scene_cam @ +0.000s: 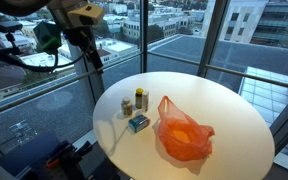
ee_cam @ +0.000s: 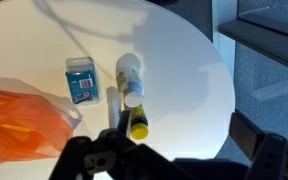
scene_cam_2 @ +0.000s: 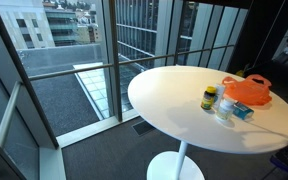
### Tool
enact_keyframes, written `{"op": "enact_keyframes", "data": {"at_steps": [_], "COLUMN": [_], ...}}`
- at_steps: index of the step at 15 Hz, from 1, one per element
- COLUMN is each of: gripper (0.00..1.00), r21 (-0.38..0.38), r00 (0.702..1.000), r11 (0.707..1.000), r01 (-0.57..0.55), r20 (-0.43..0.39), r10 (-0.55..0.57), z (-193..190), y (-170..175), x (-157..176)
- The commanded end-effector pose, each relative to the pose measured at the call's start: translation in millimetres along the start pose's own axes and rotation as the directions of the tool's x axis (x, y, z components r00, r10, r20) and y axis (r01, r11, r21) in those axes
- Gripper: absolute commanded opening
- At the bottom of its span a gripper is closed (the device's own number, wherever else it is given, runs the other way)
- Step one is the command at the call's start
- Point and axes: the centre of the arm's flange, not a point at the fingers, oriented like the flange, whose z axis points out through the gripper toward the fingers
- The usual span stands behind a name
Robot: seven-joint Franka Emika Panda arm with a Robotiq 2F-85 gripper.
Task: Place the white pill bottle in the plastic bag
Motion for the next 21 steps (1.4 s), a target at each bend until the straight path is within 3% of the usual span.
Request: {"op": "enact_keyframes", "data": {"at_steps": [1, 12, 18, 21], "gripper": [1.0, 1.0, 1.0, 1.0], "r21": [-0.04, -0.065, -0.116, -0.102], "r00": [0.997, 0.973, 0.95, 0.952], "r11": [0.998, 0.993, 0.986, 0.989], "r01": [-0.052, -0.101, -0.118, -0.108], "r20": [0.048, 0.203, 0.277, 0.276], "r10": [0.054, 0.112, 0.146, 0.132], "z": [0.2, 42.8, 90.5, 99.0], "y": [-11.2, -8.7, 6.8, 9.4], "x": [43.4, 122.8, 139.7, 126.9]}}
